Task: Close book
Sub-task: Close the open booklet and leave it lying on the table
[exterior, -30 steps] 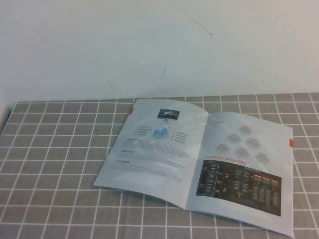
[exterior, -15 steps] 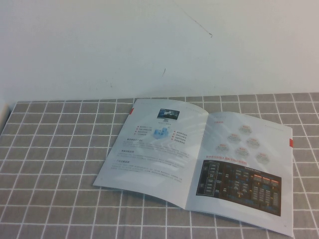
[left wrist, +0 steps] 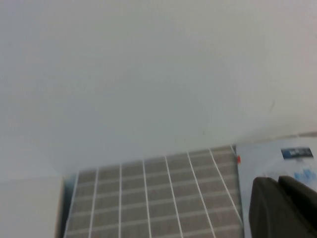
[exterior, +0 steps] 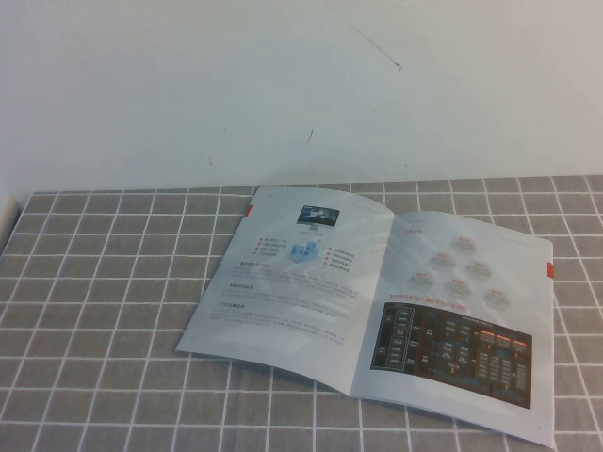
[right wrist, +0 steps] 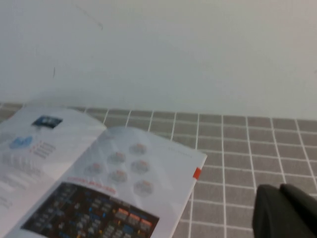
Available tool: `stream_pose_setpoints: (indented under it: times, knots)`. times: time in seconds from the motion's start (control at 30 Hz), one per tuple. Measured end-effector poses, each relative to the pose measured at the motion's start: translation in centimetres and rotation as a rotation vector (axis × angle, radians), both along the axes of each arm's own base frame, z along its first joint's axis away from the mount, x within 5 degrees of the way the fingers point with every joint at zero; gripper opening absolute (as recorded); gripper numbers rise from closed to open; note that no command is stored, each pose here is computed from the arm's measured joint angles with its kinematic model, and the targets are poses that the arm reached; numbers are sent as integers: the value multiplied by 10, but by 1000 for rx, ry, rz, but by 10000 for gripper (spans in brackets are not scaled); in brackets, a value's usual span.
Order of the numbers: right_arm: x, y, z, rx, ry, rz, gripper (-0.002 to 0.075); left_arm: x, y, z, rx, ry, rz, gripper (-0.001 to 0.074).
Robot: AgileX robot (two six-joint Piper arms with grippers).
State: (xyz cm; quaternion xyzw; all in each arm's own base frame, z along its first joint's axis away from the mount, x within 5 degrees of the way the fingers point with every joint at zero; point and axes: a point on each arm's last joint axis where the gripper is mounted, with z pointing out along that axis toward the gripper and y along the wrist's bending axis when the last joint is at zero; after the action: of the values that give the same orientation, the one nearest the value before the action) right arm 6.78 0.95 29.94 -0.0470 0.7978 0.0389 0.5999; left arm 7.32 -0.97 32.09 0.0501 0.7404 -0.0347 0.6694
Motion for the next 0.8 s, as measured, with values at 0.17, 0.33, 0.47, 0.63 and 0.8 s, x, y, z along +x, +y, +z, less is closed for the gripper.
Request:
stream_pose_setpoints:
  times: [0.17, 0.33, 0.47, 0.63, 0.8]
  knots:
    - [28, 8, 18, -95, 167, 105, -3, 34, -6, 17, -19, 227, -37, -3]
    - [71, 19, 32, -159, 317, 247, -3, 78, -18, 19, -96, 409, -106, -3]
    - [106, 28, 33, -161, 348, 333, -3, 119, -29, 9, -114, 510, -194, -3]
    - [152, 39, 16, -132, 401, 440, -3, 166, -40, -10, -157, 599, -281, -3]
    - [197, 45, -18, -122, 508, 495, -3, 211, -46, -33, -204, 656, -293, -3]
